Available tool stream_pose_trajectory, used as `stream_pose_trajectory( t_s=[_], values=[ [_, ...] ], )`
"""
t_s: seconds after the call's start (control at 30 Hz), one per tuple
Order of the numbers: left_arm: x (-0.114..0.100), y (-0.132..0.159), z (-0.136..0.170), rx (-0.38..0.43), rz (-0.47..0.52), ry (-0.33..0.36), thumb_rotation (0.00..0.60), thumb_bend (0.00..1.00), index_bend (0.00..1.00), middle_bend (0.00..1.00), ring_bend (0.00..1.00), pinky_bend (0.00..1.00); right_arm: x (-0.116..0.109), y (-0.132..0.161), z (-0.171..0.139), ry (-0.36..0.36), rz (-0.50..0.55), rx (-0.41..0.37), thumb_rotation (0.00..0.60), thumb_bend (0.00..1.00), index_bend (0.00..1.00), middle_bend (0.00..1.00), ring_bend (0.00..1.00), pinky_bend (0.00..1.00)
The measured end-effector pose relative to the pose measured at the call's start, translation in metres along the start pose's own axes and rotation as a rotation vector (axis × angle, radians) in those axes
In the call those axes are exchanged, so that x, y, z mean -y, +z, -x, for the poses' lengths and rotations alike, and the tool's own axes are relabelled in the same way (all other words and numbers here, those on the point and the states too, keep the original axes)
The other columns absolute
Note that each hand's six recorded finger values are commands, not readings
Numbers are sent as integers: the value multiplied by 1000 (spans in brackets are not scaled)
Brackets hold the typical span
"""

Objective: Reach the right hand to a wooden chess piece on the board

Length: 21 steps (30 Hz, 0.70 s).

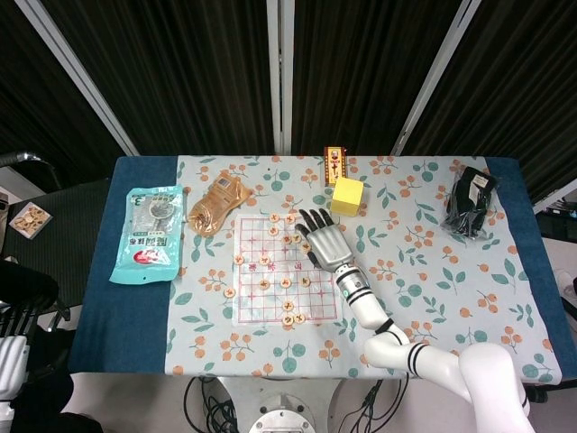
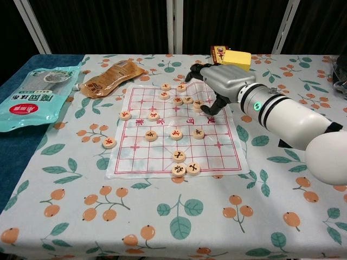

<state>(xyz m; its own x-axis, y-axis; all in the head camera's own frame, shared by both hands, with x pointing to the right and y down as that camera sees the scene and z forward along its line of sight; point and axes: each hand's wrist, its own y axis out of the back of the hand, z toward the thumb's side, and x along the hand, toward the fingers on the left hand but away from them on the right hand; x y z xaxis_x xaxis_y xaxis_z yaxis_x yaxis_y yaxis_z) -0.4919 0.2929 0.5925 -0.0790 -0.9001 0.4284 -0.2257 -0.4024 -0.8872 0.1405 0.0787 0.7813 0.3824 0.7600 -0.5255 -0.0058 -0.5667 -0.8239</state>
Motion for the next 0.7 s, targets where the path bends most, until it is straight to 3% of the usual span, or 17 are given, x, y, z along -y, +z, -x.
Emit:
stream_pose_trajectory(
  t_s=[0.23,0.37,0.47,0.57,0.7],
  values=[
    [-3,2,1,6,-8,13,600,206,72,43,0,44,-26,-10,-18,-62,38,-25,600,303,4,0,0,0],
    [-3,4,0,8,-10,9,600,206,72,43,0,44,-46,-24,-49,-105,53,-37,600,298,0,0,0,0],
    [-3,7,-1,12,-15,8,600,206,71,43,0,44,-55,-41,-89,-109,94,-28,600,286,0,0,0,0],
    [-5,9,-4,18,-24,13,600,206,72,43,0,44,-67,-72,-144,-134,109,31,600,274,0,0,0,0],
    [-10,13,-10,28,-34,28,600,205,72,43,0,44,-71,-125,-224,-213,109,215,600,259,0,0,0,0]
  ],
)
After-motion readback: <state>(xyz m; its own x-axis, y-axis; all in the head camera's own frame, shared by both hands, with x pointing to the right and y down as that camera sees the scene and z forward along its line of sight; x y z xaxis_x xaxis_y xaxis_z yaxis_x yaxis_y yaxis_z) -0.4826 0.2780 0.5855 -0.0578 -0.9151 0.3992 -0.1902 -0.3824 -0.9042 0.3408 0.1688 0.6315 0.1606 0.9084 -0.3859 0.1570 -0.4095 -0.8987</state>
